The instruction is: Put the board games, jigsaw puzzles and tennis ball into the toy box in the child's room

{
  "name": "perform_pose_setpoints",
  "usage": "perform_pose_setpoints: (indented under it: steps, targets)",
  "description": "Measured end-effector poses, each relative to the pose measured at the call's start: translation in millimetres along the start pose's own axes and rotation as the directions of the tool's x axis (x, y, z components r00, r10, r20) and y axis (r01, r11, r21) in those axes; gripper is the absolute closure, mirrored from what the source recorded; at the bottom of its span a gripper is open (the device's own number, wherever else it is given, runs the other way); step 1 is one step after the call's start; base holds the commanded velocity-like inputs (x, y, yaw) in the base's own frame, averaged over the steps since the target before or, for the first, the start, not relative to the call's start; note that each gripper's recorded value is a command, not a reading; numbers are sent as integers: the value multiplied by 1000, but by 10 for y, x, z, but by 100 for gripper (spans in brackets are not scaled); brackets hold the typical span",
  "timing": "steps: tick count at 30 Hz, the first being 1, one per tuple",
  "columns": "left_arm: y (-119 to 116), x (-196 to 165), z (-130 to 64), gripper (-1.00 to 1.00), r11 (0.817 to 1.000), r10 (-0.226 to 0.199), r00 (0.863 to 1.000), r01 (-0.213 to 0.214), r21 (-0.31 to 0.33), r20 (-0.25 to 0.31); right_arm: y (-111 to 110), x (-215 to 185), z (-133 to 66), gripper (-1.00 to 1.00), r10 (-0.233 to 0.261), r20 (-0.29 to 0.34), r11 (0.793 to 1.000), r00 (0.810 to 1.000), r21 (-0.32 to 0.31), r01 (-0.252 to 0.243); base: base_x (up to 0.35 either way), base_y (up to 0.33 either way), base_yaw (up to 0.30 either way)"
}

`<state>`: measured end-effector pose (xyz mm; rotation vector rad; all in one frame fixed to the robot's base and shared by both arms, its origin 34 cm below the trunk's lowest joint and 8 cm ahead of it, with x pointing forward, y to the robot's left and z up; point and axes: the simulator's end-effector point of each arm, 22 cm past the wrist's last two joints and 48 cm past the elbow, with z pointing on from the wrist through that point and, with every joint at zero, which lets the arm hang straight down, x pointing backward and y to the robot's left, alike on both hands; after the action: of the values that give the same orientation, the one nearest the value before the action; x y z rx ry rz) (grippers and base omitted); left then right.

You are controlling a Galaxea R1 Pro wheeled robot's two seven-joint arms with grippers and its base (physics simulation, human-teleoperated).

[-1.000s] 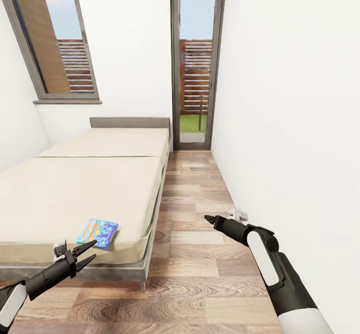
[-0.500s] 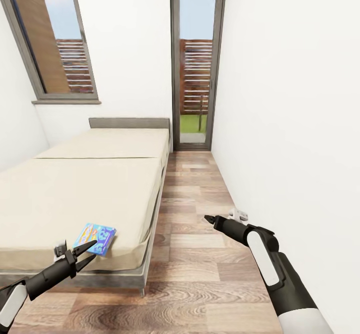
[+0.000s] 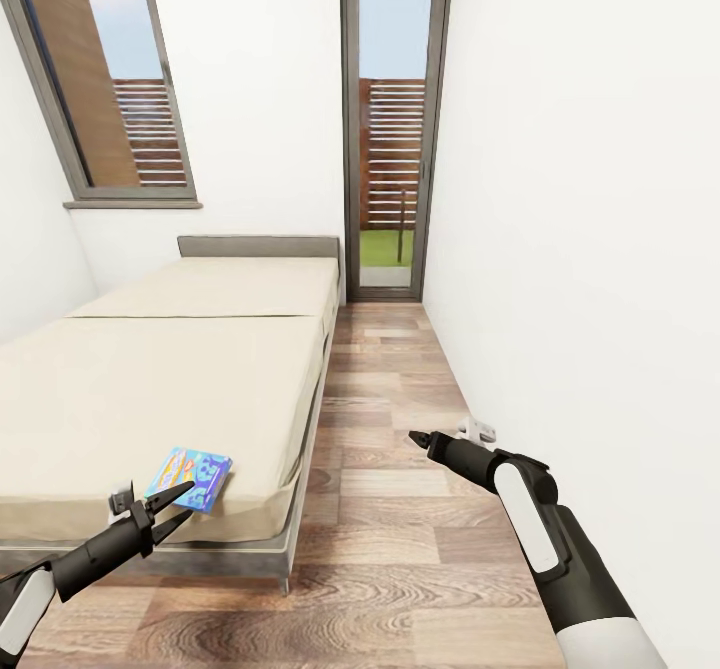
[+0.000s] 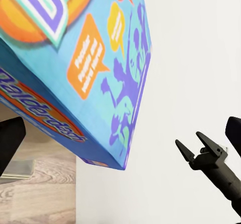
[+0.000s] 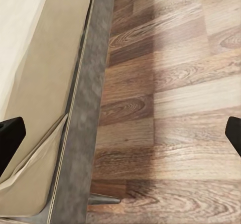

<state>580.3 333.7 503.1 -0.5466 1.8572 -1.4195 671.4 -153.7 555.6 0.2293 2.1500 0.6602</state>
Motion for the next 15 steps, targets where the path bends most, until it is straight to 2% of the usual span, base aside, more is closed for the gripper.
perform_pose_setpoints:
  steps: [15]
  targets:
    - [1,1,0,-100,1000,0,1000,0,0,0,0,0,0,-100,0,0,1000,1000,0,0,0,0,0]
